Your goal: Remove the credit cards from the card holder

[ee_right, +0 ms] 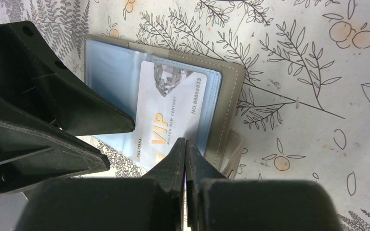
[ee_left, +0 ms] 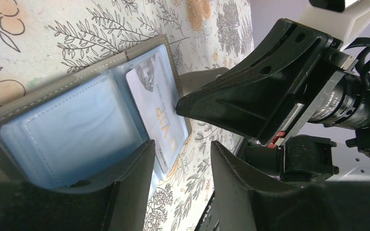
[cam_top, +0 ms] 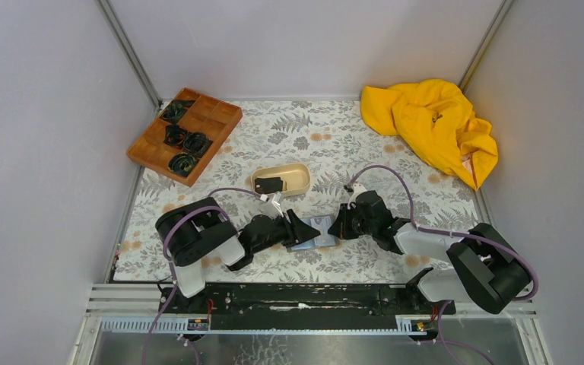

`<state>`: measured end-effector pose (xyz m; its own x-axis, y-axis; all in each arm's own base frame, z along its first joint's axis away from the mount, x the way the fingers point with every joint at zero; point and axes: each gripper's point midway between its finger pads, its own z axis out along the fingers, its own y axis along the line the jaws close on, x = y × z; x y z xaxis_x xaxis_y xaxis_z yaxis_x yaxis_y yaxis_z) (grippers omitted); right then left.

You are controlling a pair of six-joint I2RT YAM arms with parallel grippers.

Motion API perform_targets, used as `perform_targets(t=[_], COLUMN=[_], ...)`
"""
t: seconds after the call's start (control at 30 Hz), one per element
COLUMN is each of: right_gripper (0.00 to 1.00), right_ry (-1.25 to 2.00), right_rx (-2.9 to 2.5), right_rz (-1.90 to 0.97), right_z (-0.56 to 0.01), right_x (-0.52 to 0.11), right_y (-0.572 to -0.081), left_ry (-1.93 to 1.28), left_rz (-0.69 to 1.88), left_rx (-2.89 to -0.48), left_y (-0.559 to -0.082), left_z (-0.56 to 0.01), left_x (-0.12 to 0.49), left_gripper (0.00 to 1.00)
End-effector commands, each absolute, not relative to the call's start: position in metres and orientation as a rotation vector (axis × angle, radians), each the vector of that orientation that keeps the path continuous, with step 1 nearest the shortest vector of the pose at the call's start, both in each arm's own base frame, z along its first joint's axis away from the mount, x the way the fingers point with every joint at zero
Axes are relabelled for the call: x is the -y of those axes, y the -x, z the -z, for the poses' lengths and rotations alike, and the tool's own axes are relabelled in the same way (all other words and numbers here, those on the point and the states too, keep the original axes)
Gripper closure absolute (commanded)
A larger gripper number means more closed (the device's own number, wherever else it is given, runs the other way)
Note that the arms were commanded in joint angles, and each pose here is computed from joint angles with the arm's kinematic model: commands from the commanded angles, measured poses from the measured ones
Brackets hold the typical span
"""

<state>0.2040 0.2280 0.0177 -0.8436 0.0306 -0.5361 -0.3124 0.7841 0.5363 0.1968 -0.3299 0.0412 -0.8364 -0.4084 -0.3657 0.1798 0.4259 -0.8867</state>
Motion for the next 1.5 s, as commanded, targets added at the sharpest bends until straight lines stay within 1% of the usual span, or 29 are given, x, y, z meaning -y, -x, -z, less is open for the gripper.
perform_targets(t=[0.0,0.1,0.33,0.7,1.0,1.1,1.27,1.47], right_gripper=[1.00,1.00,1.00,1.00,1.00,1.00,1.00,1.00], right_ry=[0.197,0.190,0.190,0.185,0.185,0.184,0.185,0.182], right_rx=[-2.461,-2.467,-2.471,-2.471,-2.456,-2.457,-2.458,-2.464], right_rz=[-0.872,-0.877,-0.883,-0.888,-0.961,-0.964,-0.982,-0.988], right_z=[-0.008,-0.005,-0.003,-0.002,-0.006,-0.006,-0.006,-0.002], right_x=[-0.225,-0.225,-0.225,-0.225,-0.231,-0.231,-0.234,-0.234], right_y=[-0.198,-0.196,-0.194,-0.194,-0.189,-0.189,-0.188,-0.187], left_ry=[0.189,0.193,0.215,0.220,0.197,0.207,0.200,0.180], left_rz=[1.495,1.513,1.530,1.344,1.304,1.276,1.287,1.359], left_rx=[-2.061,-2.053,-2.040,-2.094,-2.119,-2.133,-2.128,-2.109], left_y=[-0.200,-0.199,-0.199,-0.201,-0.208,-0.209,-0.209,-0.208], left_z=[-0.058,-0.060,-0.059,-0.043,-0.034,-0.028,-0.030,-0.039], left_x=[0.332,0.333,0.332,0.308,0.315,0.312,0.315,0.326], left_gripper=[0.46,0.47,0.51,0.53,0.52,0.53,0.53,0.54])
